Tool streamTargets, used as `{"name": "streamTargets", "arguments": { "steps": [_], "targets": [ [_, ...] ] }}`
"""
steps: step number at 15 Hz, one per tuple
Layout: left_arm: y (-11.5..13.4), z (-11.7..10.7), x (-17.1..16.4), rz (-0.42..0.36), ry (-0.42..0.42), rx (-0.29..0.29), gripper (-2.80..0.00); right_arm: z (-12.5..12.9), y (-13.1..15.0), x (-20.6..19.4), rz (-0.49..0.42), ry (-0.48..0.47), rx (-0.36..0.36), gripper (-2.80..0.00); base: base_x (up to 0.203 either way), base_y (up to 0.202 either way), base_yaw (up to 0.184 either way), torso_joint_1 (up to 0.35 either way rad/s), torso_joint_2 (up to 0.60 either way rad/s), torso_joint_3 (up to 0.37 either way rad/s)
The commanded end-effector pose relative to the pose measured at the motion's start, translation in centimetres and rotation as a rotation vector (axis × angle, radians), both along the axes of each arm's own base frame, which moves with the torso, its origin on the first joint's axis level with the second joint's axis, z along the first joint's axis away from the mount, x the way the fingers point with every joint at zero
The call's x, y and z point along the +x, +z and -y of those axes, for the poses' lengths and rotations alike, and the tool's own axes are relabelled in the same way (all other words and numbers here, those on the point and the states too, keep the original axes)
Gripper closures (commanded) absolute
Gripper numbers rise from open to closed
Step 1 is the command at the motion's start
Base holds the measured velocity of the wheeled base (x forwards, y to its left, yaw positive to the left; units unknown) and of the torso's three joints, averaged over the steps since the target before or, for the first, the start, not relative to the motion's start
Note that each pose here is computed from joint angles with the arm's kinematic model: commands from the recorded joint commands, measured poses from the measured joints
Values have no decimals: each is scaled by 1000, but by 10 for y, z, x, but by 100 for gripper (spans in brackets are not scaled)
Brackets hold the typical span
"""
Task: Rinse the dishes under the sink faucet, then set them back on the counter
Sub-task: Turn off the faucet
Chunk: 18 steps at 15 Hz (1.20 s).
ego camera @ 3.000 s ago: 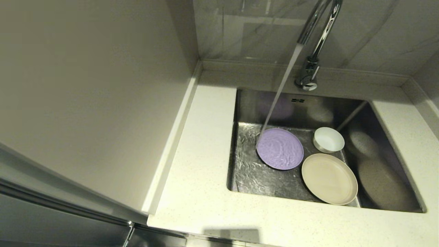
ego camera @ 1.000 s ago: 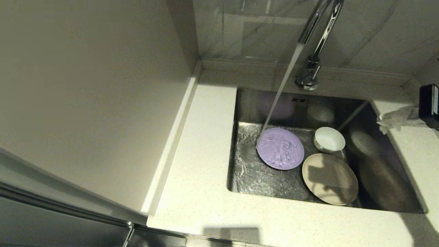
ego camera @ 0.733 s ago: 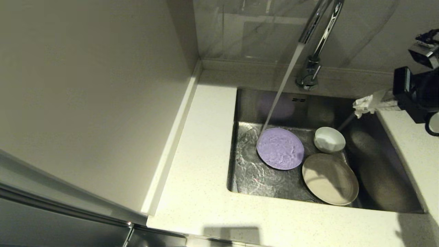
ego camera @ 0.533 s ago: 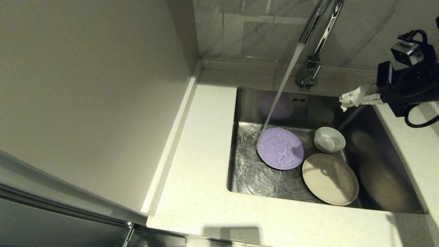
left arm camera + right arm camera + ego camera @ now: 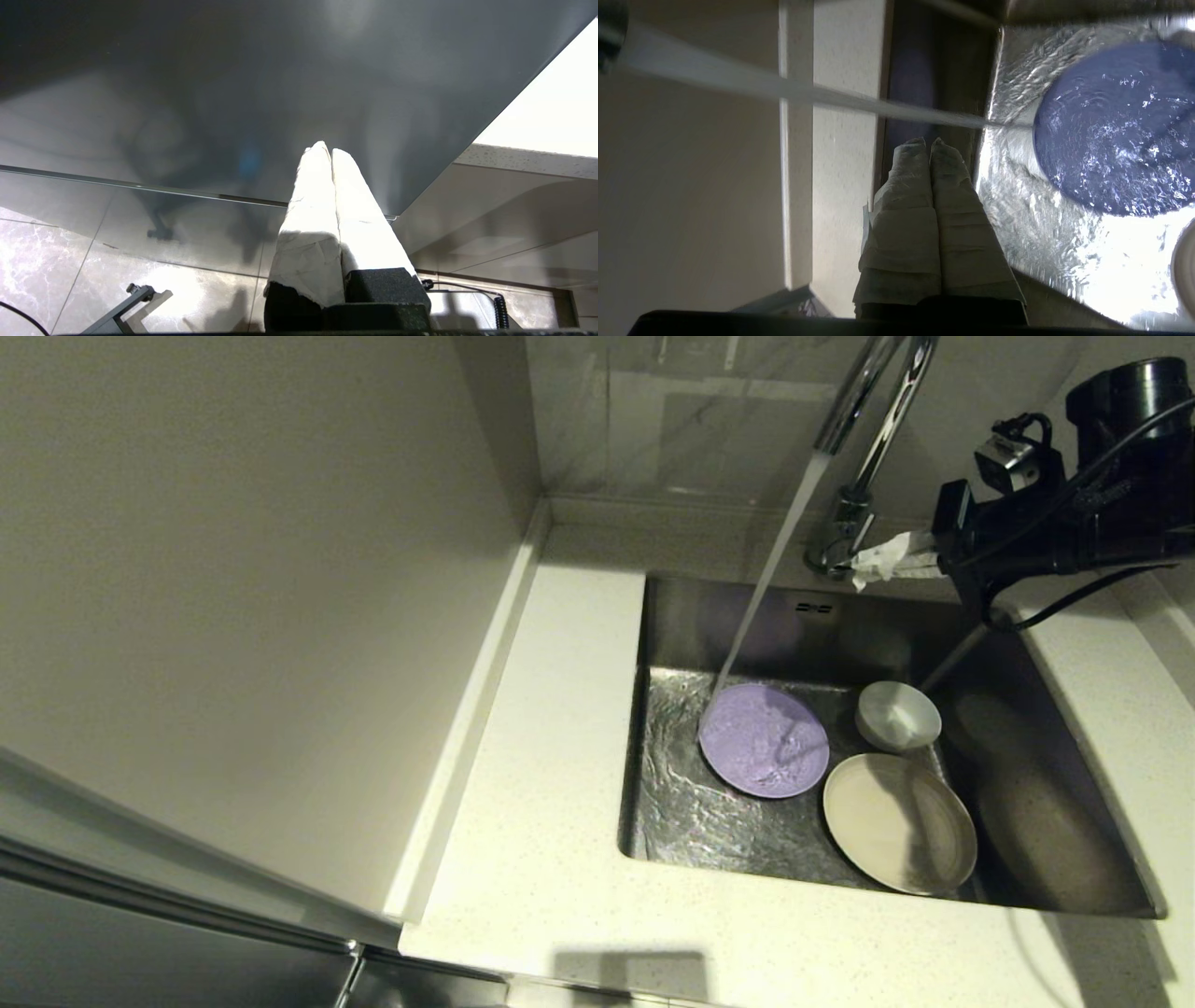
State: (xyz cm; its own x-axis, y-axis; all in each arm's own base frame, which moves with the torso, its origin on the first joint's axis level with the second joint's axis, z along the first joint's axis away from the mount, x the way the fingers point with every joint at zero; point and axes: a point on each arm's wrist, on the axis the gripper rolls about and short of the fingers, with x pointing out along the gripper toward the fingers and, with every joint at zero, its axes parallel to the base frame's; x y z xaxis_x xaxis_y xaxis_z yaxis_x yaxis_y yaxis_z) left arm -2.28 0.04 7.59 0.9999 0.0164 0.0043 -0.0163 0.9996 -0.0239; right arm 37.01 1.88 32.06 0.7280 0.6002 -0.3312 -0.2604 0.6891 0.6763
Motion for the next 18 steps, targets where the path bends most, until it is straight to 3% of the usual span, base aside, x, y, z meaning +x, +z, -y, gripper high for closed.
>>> {"name": "streamTargets", "arguments": {
  "steps": [1,11,18],
  "targets": [
    [0,0,0,2,0,-1,0,0,-17,22,4,6,6,0,0,0,0,0,0,0],
    [0,0,0,2,0,-1,0,13,-29,62,211,-19,16,0,0,0,0,0,0,0],
    [0,0,0,2,0,-1,0,16,-28,72,343,49,32,0,0,0,0,0,0,0]
  ]
}}
